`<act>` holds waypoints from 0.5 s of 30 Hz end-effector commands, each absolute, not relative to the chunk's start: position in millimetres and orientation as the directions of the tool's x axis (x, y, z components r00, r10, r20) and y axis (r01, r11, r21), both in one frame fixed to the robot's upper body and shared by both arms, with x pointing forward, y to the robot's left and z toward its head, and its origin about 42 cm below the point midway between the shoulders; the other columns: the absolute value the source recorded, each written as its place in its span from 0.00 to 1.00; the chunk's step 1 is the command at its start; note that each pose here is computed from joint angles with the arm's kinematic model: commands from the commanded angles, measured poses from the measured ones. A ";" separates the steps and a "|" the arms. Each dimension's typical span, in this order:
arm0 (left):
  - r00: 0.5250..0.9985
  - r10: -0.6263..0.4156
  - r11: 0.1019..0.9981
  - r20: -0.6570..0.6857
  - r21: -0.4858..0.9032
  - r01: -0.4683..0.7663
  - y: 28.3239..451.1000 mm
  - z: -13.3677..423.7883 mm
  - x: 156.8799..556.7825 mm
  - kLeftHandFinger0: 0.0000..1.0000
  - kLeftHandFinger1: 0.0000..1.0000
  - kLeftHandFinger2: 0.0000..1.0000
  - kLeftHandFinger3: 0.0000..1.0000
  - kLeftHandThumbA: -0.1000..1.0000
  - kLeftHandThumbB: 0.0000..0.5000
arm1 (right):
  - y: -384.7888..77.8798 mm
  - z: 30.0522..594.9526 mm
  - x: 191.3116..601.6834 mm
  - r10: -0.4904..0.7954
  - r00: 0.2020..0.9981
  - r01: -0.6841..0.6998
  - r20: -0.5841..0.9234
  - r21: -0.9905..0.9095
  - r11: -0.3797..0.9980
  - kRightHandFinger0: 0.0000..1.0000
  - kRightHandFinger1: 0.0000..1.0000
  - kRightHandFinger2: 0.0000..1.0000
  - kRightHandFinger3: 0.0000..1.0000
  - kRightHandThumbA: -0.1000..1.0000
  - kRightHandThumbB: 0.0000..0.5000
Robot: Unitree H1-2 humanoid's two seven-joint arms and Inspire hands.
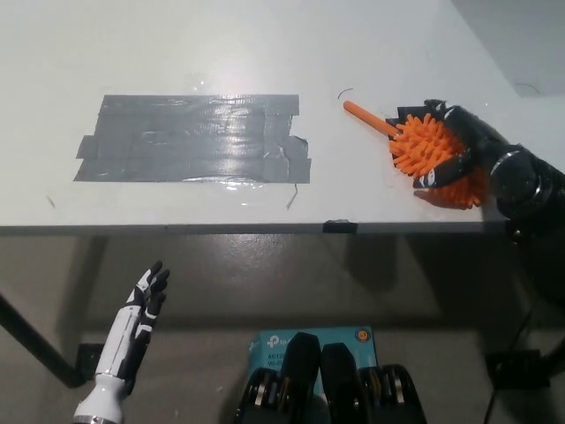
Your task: An orange duster is kept infront of the robot in the middle of the table and the robot extends its right arm to grab the duster, picks it up and hands it to a person
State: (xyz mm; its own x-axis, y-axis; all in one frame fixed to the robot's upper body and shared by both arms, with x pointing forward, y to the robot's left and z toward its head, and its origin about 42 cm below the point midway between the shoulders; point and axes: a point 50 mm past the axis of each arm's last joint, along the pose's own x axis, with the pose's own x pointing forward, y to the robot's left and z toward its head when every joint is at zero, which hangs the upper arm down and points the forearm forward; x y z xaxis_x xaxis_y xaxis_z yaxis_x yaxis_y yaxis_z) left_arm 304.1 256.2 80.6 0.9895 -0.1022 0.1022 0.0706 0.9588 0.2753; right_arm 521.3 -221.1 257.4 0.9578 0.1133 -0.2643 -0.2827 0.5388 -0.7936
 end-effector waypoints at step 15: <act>0.984 -0.110 0.945 0.143 0.321 0.059 253.9 96.2 315.6 1.00 1.00 1.00 1.00 0.95 0.28 | -231.5 285.5 556.8 0.014 0.953 -0.265 -0.302 -0.811 0.522 1.00 1.00 1.00 1.00 1.00 0.97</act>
